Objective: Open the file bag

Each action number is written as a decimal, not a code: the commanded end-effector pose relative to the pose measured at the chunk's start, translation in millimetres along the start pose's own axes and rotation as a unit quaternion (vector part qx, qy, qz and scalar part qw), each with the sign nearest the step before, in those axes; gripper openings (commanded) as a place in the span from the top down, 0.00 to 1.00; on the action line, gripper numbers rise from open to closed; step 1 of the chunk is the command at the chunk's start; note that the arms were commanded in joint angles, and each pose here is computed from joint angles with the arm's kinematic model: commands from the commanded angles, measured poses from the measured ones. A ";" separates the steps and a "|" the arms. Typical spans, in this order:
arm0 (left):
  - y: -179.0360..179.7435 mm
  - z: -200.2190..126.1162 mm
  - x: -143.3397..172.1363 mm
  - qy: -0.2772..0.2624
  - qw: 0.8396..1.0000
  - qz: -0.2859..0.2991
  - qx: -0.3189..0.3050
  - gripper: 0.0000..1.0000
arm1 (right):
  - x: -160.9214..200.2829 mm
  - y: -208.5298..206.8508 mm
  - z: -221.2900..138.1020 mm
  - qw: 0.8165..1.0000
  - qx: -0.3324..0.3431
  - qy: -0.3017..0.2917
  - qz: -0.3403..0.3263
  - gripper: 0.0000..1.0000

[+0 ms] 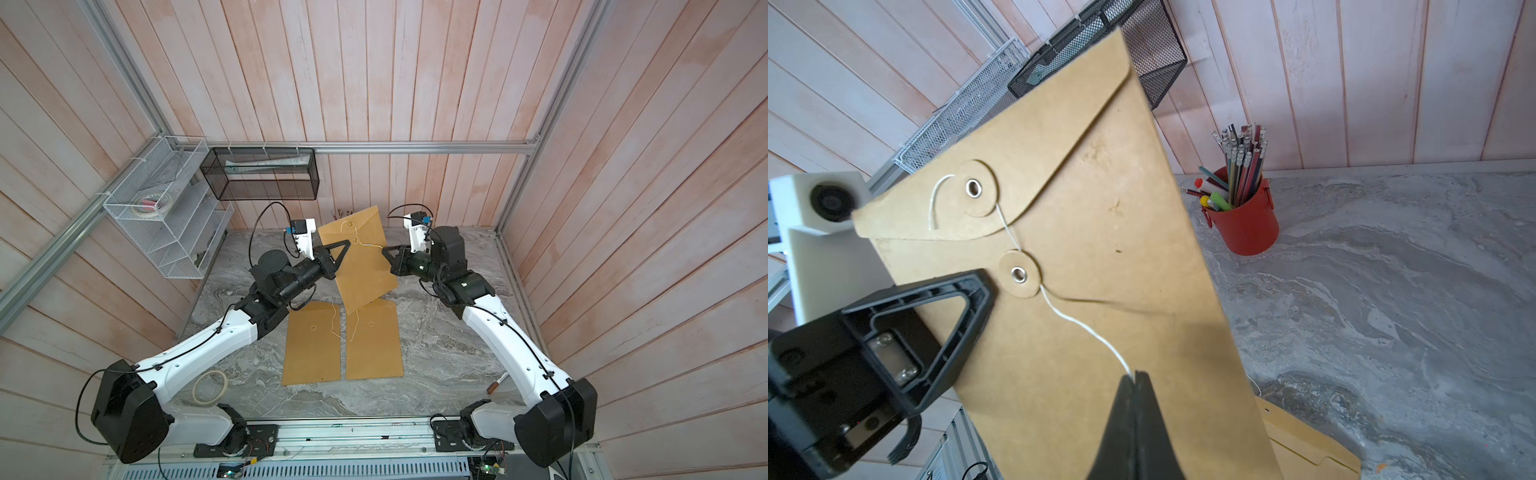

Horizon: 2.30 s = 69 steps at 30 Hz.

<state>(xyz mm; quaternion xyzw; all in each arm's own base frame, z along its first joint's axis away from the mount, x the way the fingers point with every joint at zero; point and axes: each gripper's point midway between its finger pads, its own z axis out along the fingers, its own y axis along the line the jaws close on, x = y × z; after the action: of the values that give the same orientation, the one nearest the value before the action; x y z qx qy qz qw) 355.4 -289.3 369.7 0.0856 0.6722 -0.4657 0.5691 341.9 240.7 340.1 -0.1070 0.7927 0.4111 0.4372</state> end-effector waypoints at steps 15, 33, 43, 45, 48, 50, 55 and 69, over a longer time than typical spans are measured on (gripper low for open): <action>-11.1 0.6 17.3 0.029 0.999 -0.002 0.034 1.00 | -34.5 31.6 -3.0 0.998 -0.044 -0.014 -0.045 1.00; -15.8 6.9 28.6 0.041 0.998 -0.005 0.042 1.00 | -32.8 88.5 25.3 0.990 -0.110 0.006 -0.087 1.00; -17.0 7.6 28.4 0.039 0.998 -0.006 0.045 1.00 | -34.1 110.7 30.0 0.986 -0.138 0.003 -0.095 1.00; -16.7 7.8 29.3 0.040 0.998 -0.006 0.045 1.00 | -33.9 114.7 31.2 0.985 -0.143 0.004 -0.096 1.00; -17.3 7.2 28.8 0.038 0.998 -0.006 0.047 1.00 | -34.7 118.1 33.0 0.984 -0.147 0.004 -0.097 1.00; -17.1 7.0 28.9 0.038 0.998 -0.006 0.046 1.00 | -33.9 120.6 34.5 0.984 -0.150 0.006 -0.099 1.00; -16.7 6.4 29.6 0.038 0.998 -0.007 0.046 1.00 | -35.7 122.8 36.0 0.983 -0.151 0.004 -0.101 1.00; -11.0 5.8 24.5 0.030 0.999 0.000 0.026 1.00 | -45.9 98.9 3.6 0.990 -0.059 -0.025 -0.122 0.87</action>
<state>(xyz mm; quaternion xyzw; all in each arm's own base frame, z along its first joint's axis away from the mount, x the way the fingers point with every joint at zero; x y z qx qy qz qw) 342.4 -311.1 355.0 0.1180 0.6765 -0.4883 0.5385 326.8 321.0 412.6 -0.2272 0.7384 0.4357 0.4619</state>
